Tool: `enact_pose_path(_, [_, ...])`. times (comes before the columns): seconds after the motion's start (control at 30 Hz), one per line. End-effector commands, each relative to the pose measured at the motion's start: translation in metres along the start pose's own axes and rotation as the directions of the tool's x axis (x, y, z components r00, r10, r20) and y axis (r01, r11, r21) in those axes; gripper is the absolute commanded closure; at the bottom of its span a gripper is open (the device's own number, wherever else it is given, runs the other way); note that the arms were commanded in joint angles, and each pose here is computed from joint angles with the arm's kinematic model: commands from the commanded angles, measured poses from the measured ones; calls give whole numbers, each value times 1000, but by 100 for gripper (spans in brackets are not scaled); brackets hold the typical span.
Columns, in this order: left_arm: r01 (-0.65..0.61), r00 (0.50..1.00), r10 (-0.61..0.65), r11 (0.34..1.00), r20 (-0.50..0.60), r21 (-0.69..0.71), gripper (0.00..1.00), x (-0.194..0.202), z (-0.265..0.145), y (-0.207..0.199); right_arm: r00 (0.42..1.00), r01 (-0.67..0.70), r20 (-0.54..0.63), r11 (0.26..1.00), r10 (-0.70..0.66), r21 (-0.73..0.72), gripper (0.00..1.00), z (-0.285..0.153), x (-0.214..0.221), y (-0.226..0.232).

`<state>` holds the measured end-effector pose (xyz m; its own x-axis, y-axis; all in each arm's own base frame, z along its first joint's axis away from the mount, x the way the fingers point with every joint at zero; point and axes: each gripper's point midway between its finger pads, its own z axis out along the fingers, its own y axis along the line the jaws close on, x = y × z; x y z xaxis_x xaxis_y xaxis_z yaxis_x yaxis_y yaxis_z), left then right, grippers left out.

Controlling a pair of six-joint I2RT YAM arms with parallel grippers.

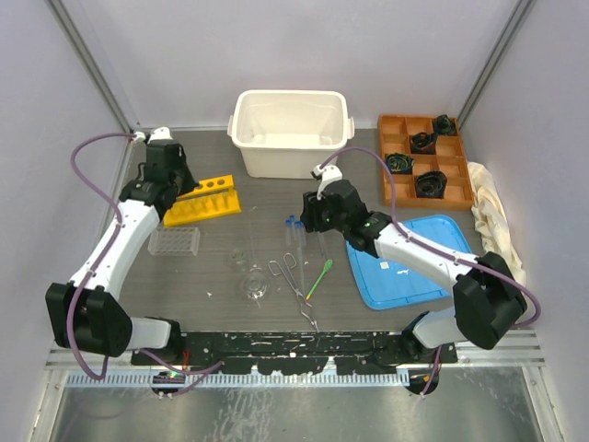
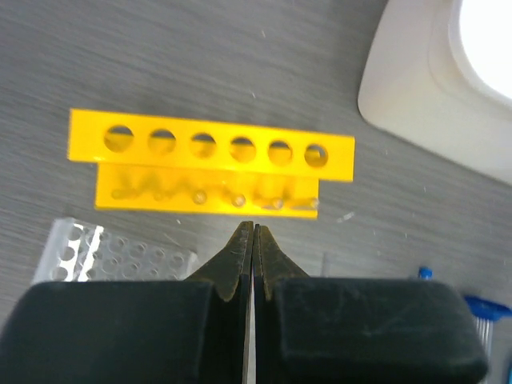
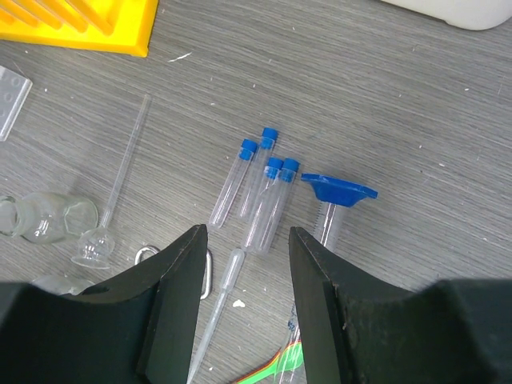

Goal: Organize the chemistry lab equipment
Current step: Move the test tube rack to the corner of the board.

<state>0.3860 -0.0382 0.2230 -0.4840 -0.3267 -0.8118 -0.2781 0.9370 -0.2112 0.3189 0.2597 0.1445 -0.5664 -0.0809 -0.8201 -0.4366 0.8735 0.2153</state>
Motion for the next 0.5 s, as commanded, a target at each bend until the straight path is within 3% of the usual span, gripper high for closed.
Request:
enact_pose_path(0.0, [24,986,-10,996,-169,83,100,29,-13,-17,990,-25,135,1000,27,-17,49,-19,-48,8])
enact_pose_path(0.27, [60,959,-35,995,-282,83,100,76,-7,-14,992,-38,120,999,39,-13,49,-16,-45,7])
enact_pose_path(0.47, [40,944,-21,998,-330,52,100,102,4,-9,998,-47,32,996,50,-74,52,4,-45,25])
